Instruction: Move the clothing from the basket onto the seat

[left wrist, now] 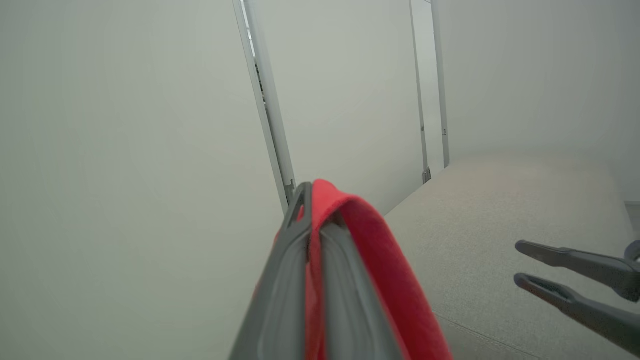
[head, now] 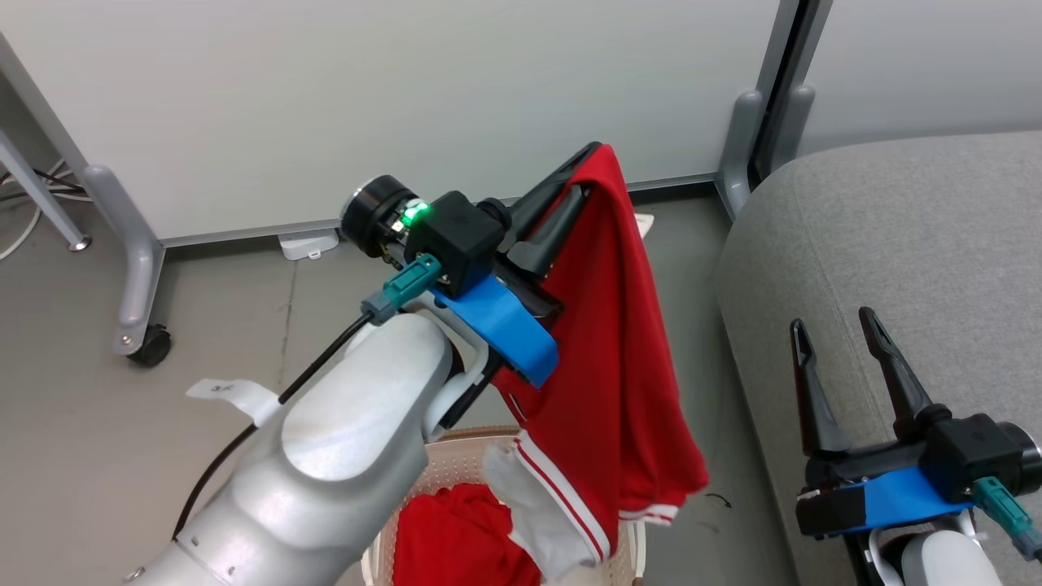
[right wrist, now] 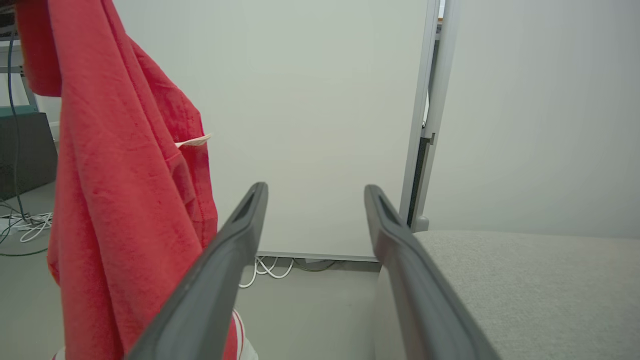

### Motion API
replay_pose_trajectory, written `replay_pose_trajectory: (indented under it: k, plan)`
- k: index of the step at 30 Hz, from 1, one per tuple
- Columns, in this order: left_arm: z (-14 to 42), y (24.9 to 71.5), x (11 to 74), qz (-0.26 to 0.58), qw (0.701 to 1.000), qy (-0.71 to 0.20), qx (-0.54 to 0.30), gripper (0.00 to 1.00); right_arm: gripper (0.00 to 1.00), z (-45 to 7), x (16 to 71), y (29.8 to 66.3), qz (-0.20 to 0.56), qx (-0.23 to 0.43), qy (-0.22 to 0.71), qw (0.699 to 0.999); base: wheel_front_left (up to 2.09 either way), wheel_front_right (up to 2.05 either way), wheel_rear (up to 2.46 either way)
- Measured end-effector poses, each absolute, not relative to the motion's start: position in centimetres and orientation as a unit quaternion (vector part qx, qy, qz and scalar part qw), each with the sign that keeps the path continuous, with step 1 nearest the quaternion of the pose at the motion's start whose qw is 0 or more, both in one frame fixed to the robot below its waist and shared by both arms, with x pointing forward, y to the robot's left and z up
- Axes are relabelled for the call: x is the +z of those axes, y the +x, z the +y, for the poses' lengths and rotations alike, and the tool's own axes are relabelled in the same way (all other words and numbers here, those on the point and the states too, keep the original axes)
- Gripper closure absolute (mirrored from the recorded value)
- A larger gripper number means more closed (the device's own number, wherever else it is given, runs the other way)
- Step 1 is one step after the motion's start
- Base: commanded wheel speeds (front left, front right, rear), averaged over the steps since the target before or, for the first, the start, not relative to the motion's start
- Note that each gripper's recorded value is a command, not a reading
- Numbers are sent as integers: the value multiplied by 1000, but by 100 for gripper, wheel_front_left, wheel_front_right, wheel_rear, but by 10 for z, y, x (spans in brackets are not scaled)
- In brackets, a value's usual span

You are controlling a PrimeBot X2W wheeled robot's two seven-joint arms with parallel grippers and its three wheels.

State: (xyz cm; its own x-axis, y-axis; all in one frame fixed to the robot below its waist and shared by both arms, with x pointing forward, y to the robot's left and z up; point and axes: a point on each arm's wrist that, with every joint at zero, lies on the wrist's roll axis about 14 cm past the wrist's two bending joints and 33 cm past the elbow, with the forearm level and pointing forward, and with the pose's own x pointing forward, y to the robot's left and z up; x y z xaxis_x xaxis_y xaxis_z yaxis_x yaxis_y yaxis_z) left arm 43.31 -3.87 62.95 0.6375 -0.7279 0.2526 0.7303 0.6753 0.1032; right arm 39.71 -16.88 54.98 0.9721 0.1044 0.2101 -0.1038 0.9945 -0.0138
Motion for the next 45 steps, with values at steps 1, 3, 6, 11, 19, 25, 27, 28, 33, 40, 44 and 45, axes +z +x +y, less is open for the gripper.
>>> replay_pose_trajectory:
  k: [1,3,6,11,19,25,27,28,33,40,44,45]
  plan:
    - [-41,431,629,-134,904,-10,-406,100,0,-168,550,397,-106,53,-1,993,0,0,0]
    - [-45,428,628,-129,902,-17,-412,100,0,-167,551,397,-107,54,2,993,0,0,0]
    - [-48,425,624,-121,900,-17,-418,100,0,-165,551,396,-108,57,4,993,0,0,0]
    - [-50,424,621,-115,899,-22,-422,100,0,-160,553,397,-112,64,11,992,0,0,0]
    - [-49,429,617,-110,899,-18,-423,100,0,-138,565,402,-129,97,18,987,0,0,0]
    - [-48,433,615,-108,900,-15,-422,100,0,-103,582,410,-152,154,10,976,0,0,0]
    - [-48,435,613,-107,900,-12,-421,100,0,-92,585,414,-156,173,6,972,0,0,0]
    - [-48,435,613,-107,900,-12,-422,100,0,-86,584,416,-155,182,4,971,0,0,0]
    - [-48,436,609,-103,900,-8,-423,100,0,-64,576,424,-140,215,-9,966,0,0,0]
    - [-51,432,608,-105,898,-4,-428,100,0,-50,544,435,-89,237,-32,967,0,0,0]
    - [-52,430,610,-107,897,-3,-429,100,92,-47,529,437,-63,239,-31,969,0,0,0]
    - [-53,429,610,-107,896,-3,-430,100,100,-47,528,437,-61,238,-28,969,0,0,0]
